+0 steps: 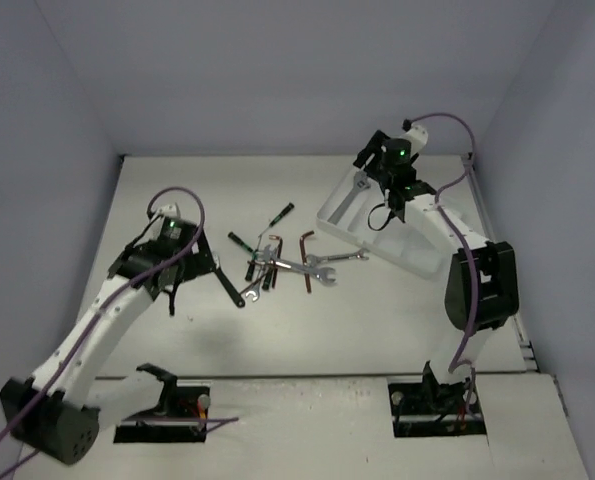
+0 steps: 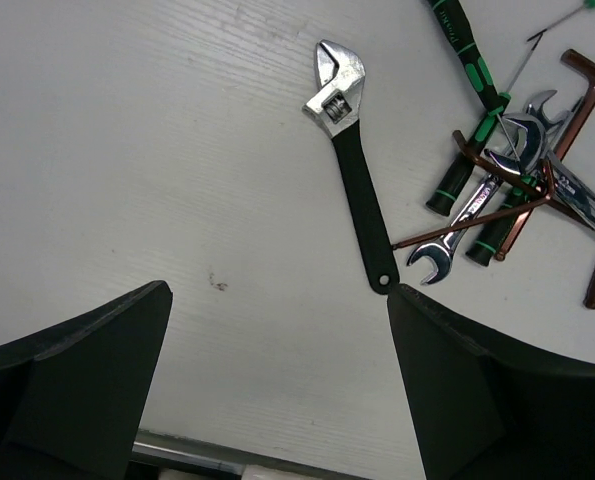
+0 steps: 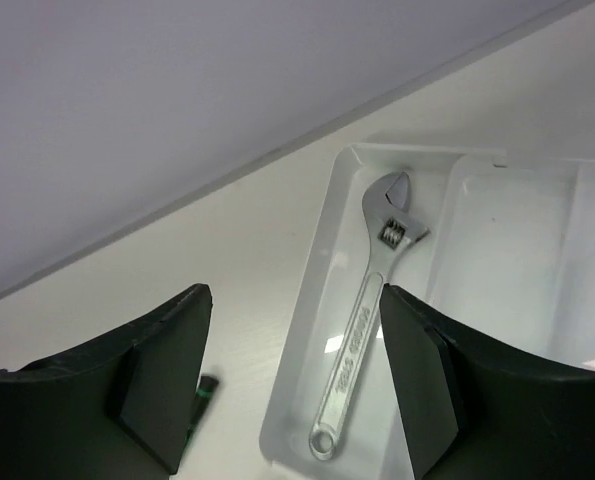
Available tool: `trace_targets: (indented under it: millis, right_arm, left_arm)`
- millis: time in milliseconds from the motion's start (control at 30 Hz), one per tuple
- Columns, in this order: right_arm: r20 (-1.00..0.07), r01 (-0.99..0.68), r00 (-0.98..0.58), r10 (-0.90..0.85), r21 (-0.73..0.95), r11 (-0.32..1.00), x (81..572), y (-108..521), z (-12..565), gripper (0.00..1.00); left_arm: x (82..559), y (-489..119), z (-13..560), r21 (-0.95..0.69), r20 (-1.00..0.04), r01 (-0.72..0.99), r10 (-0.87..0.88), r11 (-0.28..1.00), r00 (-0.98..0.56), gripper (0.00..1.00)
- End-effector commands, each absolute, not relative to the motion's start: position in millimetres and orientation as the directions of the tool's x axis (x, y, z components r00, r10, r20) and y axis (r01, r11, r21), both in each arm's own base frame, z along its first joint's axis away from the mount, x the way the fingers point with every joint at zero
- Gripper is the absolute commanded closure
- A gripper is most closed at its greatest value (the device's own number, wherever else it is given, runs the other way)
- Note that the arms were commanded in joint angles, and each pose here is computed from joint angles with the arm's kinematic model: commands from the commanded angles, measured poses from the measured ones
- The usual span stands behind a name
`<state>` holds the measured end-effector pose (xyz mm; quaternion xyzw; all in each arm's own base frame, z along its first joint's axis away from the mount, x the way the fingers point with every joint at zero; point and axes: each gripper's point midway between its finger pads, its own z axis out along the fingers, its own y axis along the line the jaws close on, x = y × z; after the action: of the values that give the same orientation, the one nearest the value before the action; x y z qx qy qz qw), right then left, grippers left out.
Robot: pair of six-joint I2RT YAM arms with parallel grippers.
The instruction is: Sort the tools into containers
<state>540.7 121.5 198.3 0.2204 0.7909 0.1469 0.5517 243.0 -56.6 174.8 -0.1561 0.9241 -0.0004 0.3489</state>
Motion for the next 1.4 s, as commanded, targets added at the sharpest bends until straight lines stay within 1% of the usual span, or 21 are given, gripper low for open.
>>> trace_targets:
  millis: [0, 100, 133, 200, 267, 367, 567, 833, 1000, 1100, 1200, 1233, 1267, 1300, 1333, 1367]
  right_arm:
    - [-0.871, 0.089, -0.248, 0.424, 0.416, 0.905, 485, 114, 247, 0.35]
    - [-0.882, 0.054, -0.25, 0.4, 0.399, 0.915, 449, 107, 256, 0.34]
    - [-0.879, 0.058, -0.271, 0.391, 0.391, 0.919, 437, 105, 246, 0.34]
    - [-0.882, 0.045, -0.269, 0.388, 0.391, 0.919, 422, 102, 250, 0.34]
    - [-0.879, 0.04, -0.297, 0.373, 0.379, 0.925, 398, 98, 240, 0.34]
    - [-0.87, 0.037, -0.319, 0.377, 0.386, 0.922, 378, 95, 229, 0.33]
    - [-0.853, 0.02, -0.349, 0.387, 0.406, 0.914, 341, 92, 211, 0.33]
    - [-0.86, 0.008, -0.349, 0.372, 0.395, 0.919, 317, 86, 208, 0.32]
    - [-0.862, -0.014, -0.36, 0.357, 0.387, 0.922, 312, 87, 205, 0.32]
    - [-0.861, -0.014, -0.36, 0.359, 0.39, 0.921, 312, 88, 205, 0.32]
    - [-0.862, -0.019, -0.363, 0.354, 0.387, 0.922, 313, 88, 207, 0.32]
    - [-0.864, -0.019, -0.361, 0.352, 0.384, 0.923, 313, 88, 207, 0.32]
    - [-0.865, -0.023, -0.363, 0.347, 0.381, 0.924, 314, 89, 207, 0.32]
    - [-0.866, -0.028, -0.366, 0.342, 0.378, 0.926, 314, 90, 207, 0.32]
    - [-0.866, -0.032, -0.367, 0.339, 0.376, 0.926, 315, 90, 208, 0.32]
    - [-0.863, -0.052, -0.381, 0.332, 0.379, 0.924, 315, 95, 207, 0.32]
  left_arm:
    - [278, -74, 168, -0.159, -0.604, -0.405, -0.413, 0.9, -0.682, 0.13]
    - [296, -81, 160, -0.157, -0.586, -0.447, -0.448, 0.88, -0.676, 0.16]
    - [301, -83, 152, -0.14, -0.572, -0.461, -0.451, 0.876, -0.685, 0.17]
    - [309, -86, 149, -0.137, -0.564, -0.471, -0.46, 0.871, -0.686, 0.17]
    - [318, -92, 132, -0.11, -0.525, -0.492, -0.471, 0.864, -0.709, 0.18]
    - [324, -95, 106, -0.071, -0.479, -0.53, -0.495, 0.845, -0.725, 0.21]
    - [332, -104, 71, -0.049, -0.413, -0.566, -0.533, 0.823, -0.739, 0.29]
    - [333, -108, 39, -0.027, -0.368, -0.588, -0.555, 0.808, -0.746, 0.31]
    - [329, -105, 22, -0.013, -0.349, -0.593, -0.56, 0.805, -0.751, 0.37]
    - [323, -101, 11, 0.002, -0.33, -0.602, -0.568, 0.798, -0.754, 0.47]
    - [318, -96, 2, 0.016, -0.321, -0.605, -0.569, 0.796, -0.757, 0.6]
    - [318, -96, 0, 0.014, -0.318, -0.602, -0.567, 0.798, -0.76, 0.68]
    - [317, -97, -2, 0.011, -0.31, -0.598, -0.566, 0.801, -0.764, 0.79]
    - [316, -98, -3, 0.005, -0.3, -0.593, -0.565, 0.805, -0.769, 0.93]
    - [317, -98, -1, -0.002, -0.3, -0.584, -0.558, 0.812, -0.774, 0.99]
    - [318, -99, 3, -0.012, -0.303, -0.573, -0.549, 0.819, -0.779, 1.0]
